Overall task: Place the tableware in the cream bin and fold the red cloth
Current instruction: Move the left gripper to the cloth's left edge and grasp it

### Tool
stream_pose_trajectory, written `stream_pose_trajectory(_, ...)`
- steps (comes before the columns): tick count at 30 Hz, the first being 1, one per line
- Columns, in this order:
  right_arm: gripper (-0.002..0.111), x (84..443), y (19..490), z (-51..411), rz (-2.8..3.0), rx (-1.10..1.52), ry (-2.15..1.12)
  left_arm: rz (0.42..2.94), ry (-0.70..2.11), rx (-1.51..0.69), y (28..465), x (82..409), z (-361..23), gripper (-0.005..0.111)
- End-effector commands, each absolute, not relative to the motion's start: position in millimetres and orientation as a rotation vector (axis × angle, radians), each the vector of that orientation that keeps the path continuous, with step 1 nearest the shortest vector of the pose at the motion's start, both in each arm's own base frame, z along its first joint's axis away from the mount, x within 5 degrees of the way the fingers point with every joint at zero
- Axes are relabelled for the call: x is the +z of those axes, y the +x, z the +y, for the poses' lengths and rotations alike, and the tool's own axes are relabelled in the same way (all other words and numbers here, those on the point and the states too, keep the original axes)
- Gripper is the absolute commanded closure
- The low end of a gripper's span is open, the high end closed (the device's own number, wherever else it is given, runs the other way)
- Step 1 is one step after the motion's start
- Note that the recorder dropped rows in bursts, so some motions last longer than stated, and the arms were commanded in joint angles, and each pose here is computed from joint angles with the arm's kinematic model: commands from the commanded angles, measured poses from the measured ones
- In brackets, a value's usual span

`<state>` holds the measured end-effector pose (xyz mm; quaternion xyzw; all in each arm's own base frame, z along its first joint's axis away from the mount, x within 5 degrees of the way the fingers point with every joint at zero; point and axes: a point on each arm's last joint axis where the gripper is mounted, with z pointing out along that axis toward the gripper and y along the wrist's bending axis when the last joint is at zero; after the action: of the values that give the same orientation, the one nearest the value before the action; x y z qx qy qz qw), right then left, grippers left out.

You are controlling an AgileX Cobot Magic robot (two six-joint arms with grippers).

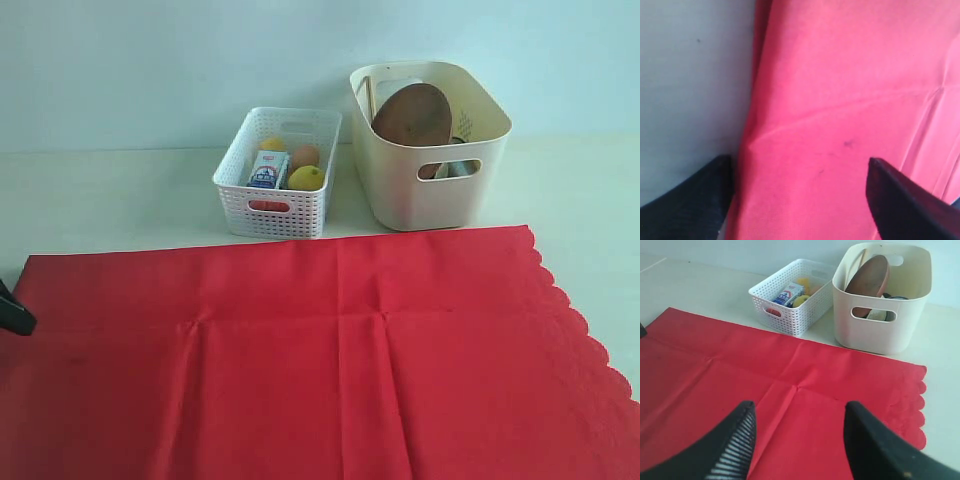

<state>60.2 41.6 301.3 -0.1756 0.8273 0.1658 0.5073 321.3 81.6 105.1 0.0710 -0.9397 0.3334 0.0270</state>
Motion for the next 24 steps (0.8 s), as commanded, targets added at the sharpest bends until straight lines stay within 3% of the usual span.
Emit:
stream_pose_trajectory(1, 0.057, 301, 59, 42, 1.994, 0.412, -0.416, -2.838, 0.165, 0.997, 314, 93, 82, 0.035)
stream_pose_trajectory(10, 0.057, 301, 59, 43, 1.988, 0.439, -0.406, -2.721, 0.135, 1.053, 310, 81, 72, 0.036)
stream_pose_trajectory(20, 0.057, 302, 59, 43, 1.987, 0.438, -0.405, -2.711, -0.12, 1.138, 320, 76, 32, 0.036)
stream_pose_trajectory(22, 0.057, 302, 59, 43, 1.984, 0.436, -0.402, -2.712, -0.114, 1.161, 322, 77, 28, 0.044)
stream_pose_trajectory(24, 0.057, 302, 60, 43, 1.982, 0.435, -0.401, -2.717, -0.098, 1.186, 324, 78, 26, 0.059)
